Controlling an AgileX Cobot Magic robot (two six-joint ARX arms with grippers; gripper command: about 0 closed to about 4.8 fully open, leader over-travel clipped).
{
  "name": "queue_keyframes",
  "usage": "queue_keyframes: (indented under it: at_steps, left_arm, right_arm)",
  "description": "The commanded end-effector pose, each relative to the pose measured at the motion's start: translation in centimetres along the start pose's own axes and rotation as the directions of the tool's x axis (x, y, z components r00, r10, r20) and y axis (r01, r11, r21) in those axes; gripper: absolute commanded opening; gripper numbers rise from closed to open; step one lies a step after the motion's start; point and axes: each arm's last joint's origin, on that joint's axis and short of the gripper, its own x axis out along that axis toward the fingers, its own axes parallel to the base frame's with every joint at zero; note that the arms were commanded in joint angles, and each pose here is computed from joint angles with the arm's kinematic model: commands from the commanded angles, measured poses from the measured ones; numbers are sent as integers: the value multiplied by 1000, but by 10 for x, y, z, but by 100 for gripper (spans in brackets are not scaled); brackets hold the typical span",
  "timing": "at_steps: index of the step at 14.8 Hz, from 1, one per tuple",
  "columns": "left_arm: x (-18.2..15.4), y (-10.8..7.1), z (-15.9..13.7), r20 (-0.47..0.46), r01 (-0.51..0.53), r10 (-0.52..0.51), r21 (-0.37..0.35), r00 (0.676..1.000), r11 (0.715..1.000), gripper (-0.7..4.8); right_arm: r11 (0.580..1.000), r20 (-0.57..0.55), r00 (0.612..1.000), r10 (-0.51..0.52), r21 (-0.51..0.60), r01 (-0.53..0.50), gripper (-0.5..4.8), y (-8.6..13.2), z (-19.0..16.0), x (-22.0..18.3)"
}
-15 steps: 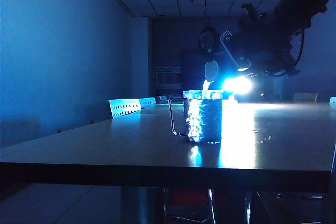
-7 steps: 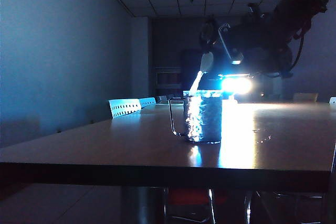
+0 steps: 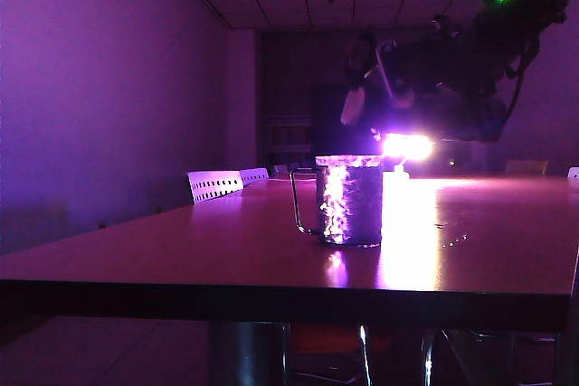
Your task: Pick up the black thermos cup, pour some water from it into the cup, and then put the thermos cup back on the table.
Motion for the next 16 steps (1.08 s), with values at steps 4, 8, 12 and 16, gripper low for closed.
queue_keyframes:
  at_steps: [4, 8, 12, 16]
  left_arm:
    - [-1, 0, 3, 13, 2, -2, 1, 1000, 1000, -6]
    - [-1, 0, 3, 13, 2, -2, 1, 1000, 1000, -5]
    - [-1, 0, 3, 13, 2, -2, 1, 1000, 1000, -5]
    - [-1, 0, 3, 13, 2, -2, -3, 1000, 1000, -5]
  right_arm:
    - [925, 58, 993, -102, 372, 73, 85, -15, -9, -6]
    - [812, 213, 969, -122, 583, -26, 85, -18, -34, -10]
    - [747, 334, 933, -131, 653, -129, 85, -18, -67, -19]
    - [745, 368, 920, -134, 650, -152, 85, -17, -76, -22]
